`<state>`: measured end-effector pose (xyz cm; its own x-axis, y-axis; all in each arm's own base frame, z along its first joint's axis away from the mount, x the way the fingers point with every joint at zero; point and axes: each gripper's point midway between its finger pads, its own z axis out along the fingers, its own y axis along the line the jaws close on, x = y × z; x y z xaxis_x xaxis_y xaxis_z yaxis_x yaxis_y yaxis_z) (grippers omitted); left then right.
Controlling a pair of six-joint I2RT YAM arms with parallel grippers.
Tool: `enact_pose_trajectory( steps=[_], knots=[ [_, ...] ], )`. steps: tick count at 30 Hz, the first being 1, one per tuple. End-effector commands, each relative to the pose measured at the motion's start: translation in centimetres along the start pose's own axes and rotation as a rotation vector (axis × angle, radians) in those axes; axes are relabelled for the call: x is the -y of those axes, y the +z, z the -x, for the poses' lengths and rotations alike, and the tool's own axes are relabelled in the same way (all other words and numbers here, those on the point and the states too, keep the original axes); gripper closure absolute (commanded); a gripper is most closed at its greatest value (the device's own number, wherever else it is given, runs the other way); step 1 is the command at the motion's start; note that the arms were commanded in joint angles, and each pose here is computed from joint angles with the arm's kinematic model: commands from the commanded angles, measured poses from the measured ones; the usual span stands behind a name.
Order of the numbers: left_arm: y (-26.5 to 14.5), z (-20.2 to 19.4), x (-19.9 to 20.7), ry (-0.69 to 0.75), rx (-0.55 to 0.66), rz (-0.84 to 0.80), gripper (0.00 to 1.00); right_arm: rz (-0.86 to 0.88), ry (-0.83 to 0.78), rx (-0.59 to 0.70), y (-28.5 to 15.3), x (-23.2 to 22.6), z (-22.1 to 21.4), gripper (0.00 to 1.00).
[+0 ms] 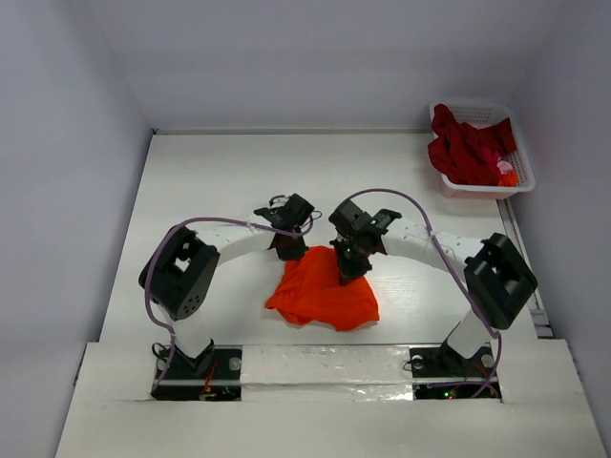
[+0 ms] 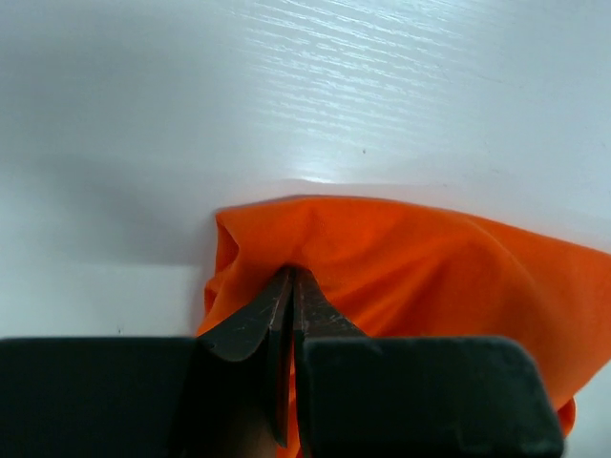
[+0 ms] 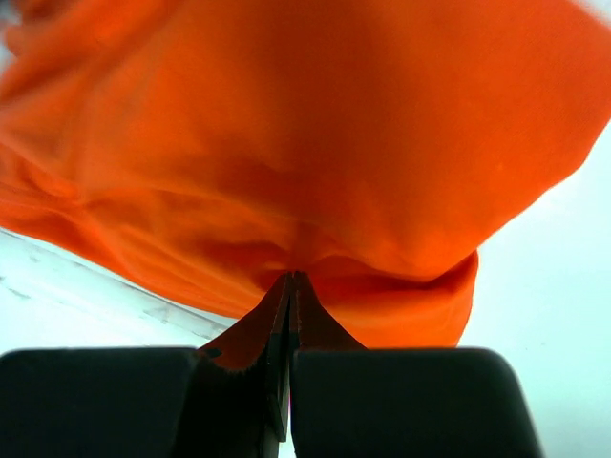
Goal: Fold and stack the t-shirts
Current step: Smooth out wrinkles on the folded tshirt
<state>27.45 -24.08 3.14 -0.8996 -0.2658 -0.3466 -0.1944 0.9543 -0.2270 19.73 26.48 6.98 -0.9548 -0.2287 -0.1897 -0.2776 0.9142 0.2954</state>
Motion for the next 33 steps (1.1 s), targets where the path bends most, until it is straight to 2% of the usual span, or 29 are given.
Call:
enact_pose_trajectory(
  steps=[1,9,16,27,33],
  knots=[
    [0.6,0.8,0.4,-0.017,0.004,-0.026,1.0,-0.019,-0.003,-0.003,0.5,0.3,-1.2,1.0],
    [3.2,1.2,-0.8,-0.076,-0.033,-0.038,1.0,-0.05,0.012,-0.092,4.0,2.4,-4.7,1.0],
    [3.8,4.4,-1.5,-0.122,0.0,-0.032,1.0,-0.079,0.023,-0.13,5.6,4.0,-6.6,1.0],
    [4.6,8.6,-3.3,-0.184,0.031,-0.018,1.0,-0.087,0.022,-0.123,5.3,4.0,-6.9,1.0],
    [4.6,9.5,-4.4,-0.202,0.035,-0.001,1.0,-0.1,0.029,-0.108,4.9,4.0,-6.5,1.0]
  ],
)
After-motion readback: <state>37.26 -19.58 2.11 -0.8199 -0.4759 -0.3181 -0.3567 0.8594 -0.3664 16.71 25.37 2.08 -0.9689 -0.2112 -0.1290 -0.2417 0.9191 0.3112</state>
